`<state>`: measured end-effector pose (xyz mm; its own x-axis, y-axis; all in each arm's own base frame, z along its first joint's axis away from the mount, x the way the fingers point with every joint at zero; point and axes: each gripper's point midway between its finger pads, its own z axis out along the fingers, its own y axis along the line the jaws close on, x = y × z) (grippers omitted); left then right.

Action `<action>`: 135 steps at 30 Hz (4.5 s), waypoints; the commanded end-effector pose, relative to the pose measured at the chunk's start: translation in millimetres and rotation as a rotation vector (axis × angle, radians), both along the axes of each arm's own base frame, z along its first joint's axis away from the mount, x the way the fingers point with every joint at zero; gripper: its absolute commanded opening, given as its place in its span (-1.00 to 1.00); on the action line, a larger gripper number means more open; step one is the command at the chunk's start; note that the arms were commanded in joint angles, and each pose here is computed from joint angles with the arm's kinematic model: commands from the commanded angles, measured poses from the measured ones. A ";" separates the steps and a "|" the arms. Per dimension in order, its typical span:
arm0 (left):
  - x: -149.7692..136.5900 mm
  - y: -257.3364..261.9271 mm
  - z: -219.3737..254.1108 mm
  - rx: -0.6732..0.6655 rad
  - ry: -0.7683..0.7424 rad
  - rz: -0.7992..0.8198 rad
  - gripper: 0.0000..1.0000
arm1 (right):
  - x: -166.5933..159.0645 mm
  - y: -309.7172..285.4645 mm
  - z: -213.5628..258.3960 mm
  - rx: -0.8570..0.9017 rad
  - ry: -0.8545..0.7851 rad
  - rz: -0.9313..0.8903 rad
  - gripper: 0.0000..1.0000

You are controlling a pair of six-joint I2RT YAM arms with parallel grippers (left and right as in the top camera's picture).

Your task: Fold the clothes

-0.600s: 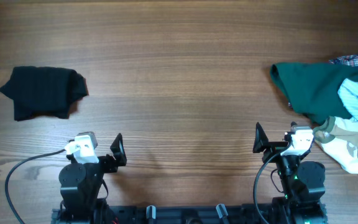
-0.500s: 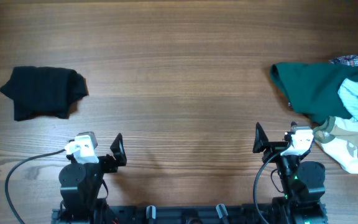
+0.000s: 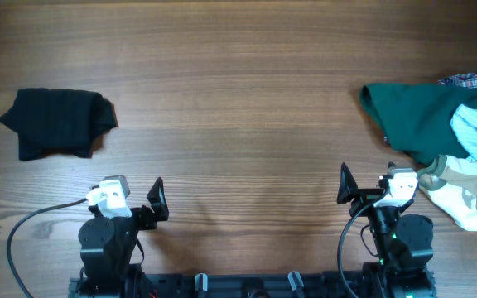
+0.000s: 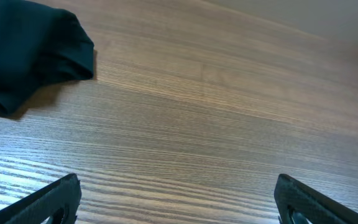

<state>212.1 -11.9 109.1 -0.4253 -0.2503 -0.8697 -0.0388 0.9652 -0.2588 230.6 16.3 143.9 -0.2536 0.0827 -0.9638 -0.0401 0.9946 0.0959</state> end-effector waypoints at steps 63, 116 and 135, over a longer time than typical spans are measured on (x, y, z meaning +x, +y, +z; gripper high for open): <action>129.9 -12.1 109.4 -0.194 0.600 0.024 0.99 | -20.0 -253.2 -16.5 0.739 1.009 -1.147 0.99; 129.7 -23.9 112.3 -0.242 0.599 -0.028 0.98 | 96.0 18.5 203.9 0.453 0.316 0.229 -0.91; 89.4 -200.0 115.5 -0.075 0.566 -0.529 -0.92 | 134.9 6.1 154.6 0.606 0.440 -0.187 -0.92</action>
